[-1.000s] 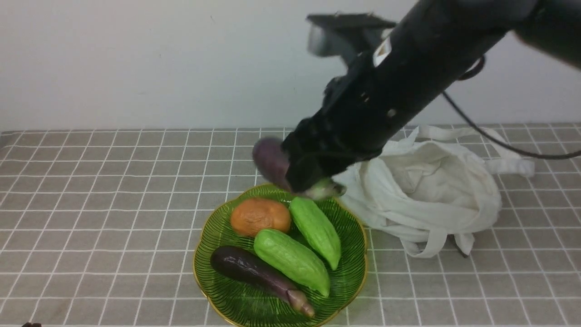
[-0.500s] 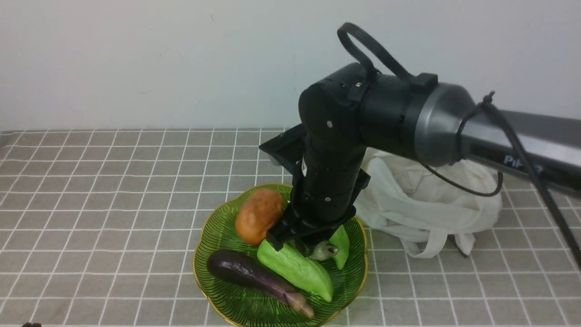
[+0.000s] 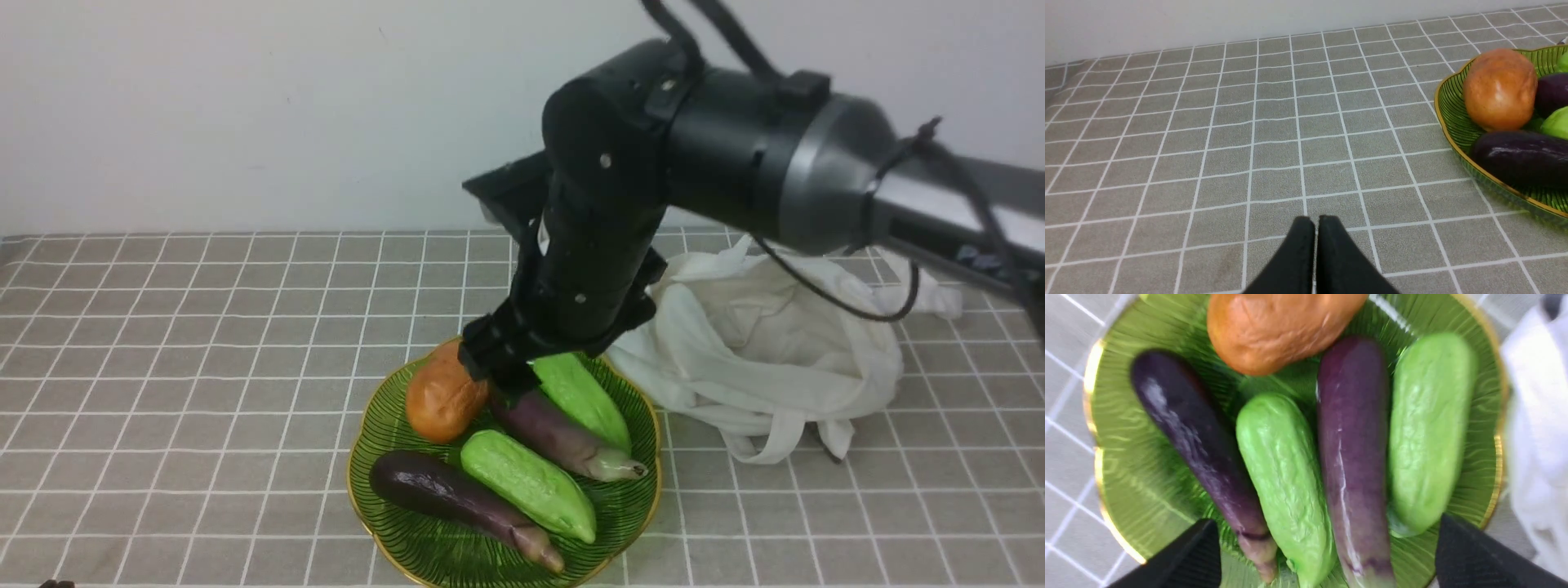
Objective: Take vegetables from bag on grey coffee tablecloth place on plate.
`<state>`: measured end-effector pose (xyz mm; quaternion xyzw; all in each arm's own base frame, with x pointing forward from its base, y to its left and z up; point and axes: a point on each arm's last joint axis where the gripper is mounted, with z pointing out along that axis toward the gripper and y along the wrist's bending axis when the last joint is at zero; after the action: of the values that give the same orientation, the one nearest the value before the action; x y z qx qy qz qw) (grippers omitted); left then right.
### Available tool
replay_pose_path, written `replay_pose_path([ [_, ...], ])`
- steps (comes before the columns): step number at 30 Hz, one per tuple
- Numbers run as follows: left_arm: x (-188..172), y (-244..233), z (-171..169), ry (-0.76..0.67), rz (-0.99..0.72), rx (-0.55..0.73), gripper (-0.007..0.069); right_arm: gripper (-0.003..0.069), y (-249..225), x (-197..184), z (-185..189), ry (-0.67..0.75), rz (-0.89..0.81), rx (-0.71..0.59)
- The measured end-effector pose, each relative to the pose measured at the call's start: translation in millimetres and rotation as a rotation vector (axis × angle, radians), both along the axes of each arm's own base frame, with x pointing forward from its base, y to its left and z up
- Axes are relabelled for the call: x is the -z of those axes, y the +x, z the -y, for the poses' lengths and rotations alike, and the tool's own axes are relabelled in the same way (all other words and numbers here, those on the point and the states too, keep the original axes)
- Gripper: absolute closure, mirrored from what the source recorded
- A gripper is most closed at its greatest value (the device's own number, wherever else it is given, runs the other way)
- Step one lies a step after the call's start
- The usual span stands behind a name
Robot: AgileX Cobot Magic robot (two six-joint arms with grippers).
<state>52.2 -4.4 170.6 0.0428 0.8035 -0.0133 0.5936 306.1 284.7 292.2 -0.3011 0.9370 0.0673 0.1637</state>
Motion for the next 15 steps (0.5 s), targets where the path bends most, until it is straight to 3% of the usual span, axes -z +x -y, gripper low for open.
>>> replay_pose_path([
  [5, 0.0, 0.0, 0.0, 0.0, 0.0, 0.0, 0.063, 0.0062, -29.1, -69.2, 21.6, 0.152, 0.085, 0.003],
  [6, 0.0, 0.0, 0.0, 0.0, 0.0, 0.0, 0.063, 0.0062, -29.3, -69.2, 21.3, 0.155, 0.082, 0.003],
  [7, 0.0, 0.0, 0.0, 0.0, 0.0, 0.0, 0.063, 0.0117, -45.9, -99.1, 33.6, 0.229, 0.12, 0.001],
  [10, 0.0, 0.0, 0.0, 0.0, 0.0, 0.0, 0.063, 0.0199, -68.0, -133.8, 52.5, 0.309, 0.174, 0.004],
  [13, 0.0, 0.0, 0.0, 0.0, 0.0, 0.0, 0.063, 0.04, -103.8, -180.8, 89.5, 0.398, 0.29, 0.022],
  [14, 0.0, 0.0, 0.0, 0.0, 0.0, 0.0, 0.063, 0.0412, -103.8, -180.8, 89.5, 0.399, 0.289, 0.023],
  [15, 0.0, 0.0, 0.0, 0.0, 0.0, 0.0, 0.063, 0.05, -117.4, -196.3, 106.1, 0.414, 0.349, 0.032],
])
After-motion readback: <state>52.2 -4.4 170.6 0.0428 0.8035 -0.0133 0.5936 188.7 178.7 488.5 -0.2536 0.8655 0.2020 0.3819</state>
